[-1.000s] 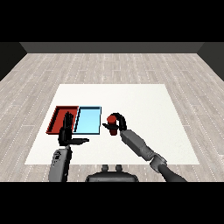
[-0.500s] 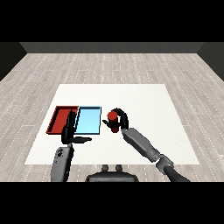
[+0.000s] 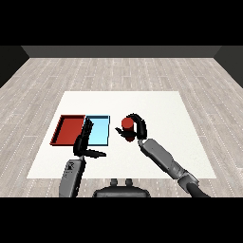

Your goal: Pick the red can and put it in the red box

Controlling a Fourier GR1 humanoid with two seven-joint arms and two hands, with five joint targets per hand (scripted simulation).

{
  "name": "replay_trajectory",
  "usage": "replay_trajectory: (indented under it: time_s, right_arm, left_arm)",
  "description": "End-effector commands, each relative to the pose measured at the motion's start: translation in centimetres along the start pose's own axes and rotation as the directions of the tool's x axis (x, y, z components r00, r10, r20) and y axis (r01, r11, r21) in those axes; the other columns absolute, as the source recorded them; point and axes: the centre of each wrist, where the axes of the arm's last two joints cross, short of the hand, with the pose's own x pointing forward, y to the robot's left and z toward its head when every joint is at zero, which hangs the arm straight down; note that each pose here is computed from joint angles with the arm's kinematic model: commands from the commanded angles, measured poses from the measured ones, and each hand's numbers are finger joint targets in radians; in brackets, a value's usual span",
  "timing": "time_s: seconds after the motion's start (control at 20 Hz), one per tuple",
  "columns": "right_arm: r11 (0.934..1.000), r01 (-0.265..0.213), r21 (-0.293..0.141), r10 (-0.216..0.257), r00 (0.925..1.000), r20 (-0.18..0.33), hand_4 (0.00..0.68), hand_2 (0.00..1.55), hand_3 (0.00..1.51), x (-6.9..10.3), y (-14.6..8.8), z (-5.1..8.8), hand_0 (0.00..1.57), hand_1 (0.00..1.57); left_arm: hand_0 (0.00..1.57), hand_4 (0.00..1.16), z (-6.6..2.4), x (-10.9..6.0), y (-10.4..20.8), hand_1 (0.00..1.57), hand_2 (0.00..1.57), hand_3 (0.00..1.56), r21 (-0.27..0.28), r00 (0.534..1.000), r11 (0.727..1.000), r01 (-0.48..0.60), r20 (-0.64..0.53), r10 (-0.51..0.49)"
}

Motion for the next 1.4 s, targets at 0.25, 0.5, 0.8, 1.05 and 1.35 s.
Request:
replay_trajectory:
  time_s: [0.25,0.5,0.8,1.05,1.35]
  right_arm:
    - [0.9991,0.043,0.001,-0.043,0.9945,0.096,0.602,1.46,1.41,4.8,-0.9,0.4,1.56,1.56]
    - [0.9974,0.066,0.03,-0.07,0.983,0.17,0.646,1.46,1.41,5.9,-0.2,0.4,1.57,1.57]
    - [0.9974,0.067,0.029,-0.071,0.9762,0.205,0.649,1.48,1.43,6.6,-1.2,1.7,1.57,1.57]
    - [0.9979,0.057,0.032,-0.063,0.974,0.218,0.647,1.48,1.42,6.3,-0.7,1.5,1.57,1.57]
    - [0.9988,0.035,0.034,-0.042,0.976,0.214,0.648,1.48,1.41,7.1,-1.4,0.8,1.57,1.57]
  left_arm:
    - [0.0,0.0,-2.82,1.1,-3.9,0.0,0.0,0.0,-0.086,0.999,0.996,-0.027,-0.036,0.024]
    - [0.0,0.0,-2.9,2.2,-5.5,0.0,0.0,0.0,-0.117,0.998,0.992,-0.046,-0.048,0.04]
    - [0.0,0.0,-3.04,1.9,-5.3,0.0,0.0,0.0,-0.168,0.992,0.98,-0.105,-0.091,0.09]
    - [0.0,0.0,-3.69,-0.1,-7.7,0.0,0.0,0.0,-0.172,0.985,0.979,-0.111,-0.153,0.085]
    - [0.0,0.0,-3.9,-0.5,-10.2,0.0,0.0,0.0,-0.186,0.97,0.969,-0.16,-0.211,0.119]
